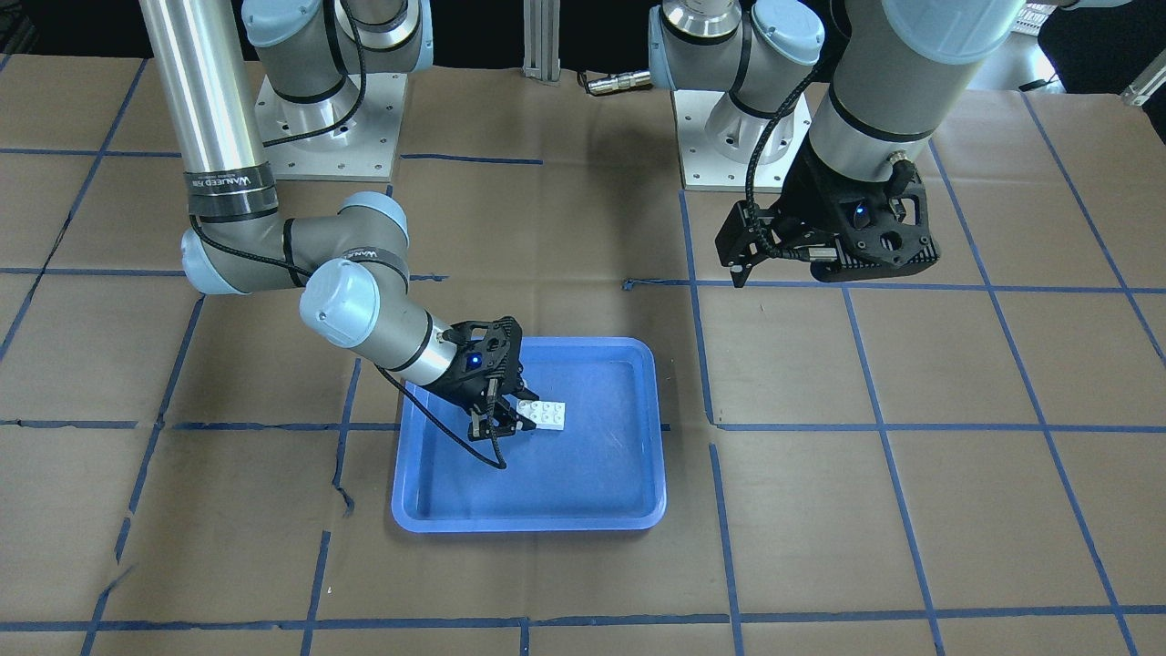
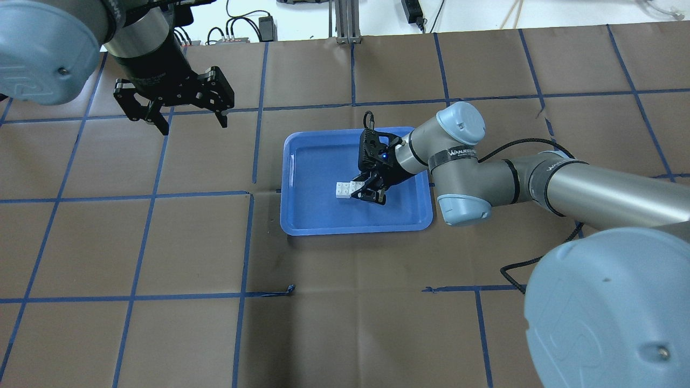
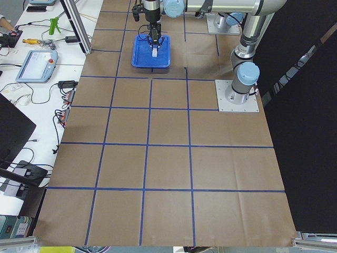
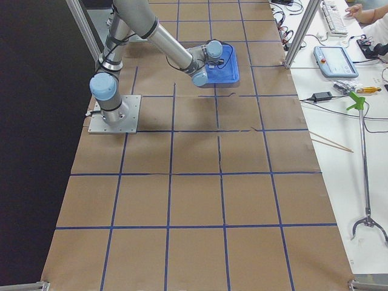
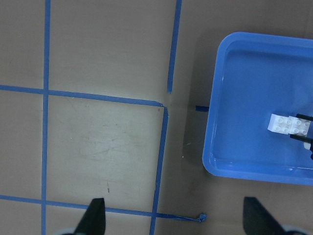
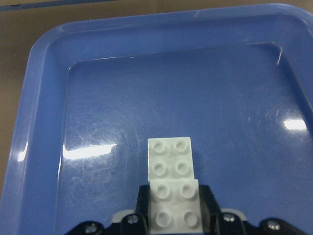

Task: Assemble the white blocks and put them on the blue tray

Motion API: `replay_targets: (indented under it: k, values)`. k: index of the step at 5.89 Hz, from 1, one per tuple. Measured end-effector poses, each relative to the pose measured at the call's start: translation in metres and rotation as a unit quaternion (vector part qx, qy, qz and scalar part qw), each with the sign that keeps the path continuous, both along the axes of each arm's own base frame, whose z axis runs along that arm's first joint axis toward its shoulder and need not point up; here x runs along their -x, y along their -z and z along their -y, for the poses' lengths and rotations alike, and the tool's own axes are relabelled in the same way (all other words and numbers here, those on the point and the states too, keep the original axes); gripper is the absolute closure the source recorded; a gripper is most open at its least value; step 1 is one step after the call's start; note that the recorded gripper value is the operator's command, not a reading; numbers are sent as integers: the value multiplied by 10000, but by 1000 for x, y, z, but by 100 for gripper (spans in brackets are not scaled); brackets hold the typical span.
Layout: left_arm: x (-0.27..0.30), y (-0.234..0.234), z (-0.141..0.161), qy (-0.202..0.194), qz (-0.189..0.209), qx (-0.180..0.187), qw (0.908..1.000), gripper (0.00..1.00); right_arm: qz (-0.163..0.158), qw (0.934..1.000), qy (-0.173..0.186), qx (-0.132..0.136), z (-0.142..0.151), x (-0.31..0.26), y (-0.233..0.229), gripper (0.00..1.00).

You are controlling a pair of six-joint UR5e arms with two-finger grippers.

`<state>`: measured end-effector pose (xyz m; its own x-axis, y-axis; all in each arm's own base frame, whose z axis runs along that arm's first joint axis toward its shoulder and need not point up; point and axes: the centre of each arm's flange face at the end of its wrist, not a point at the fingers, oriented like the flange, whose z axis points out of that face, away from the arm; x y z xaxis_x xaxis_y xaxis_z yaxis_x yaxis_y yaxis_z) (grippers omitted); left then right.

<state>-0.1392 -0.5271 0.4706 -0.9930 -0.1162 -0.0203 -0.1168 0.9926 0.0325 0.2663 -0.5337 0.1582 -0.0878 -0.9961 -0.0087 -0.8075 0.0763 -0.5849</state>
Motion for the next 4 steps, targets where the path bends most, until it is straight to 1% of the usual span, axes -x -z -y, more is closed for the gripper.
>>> replay_targets:
  k: [4]
  values:
    - [-3,0,1,-30,-8,1,10000,1,-1,10000,-4,-6,0,0,0,58]
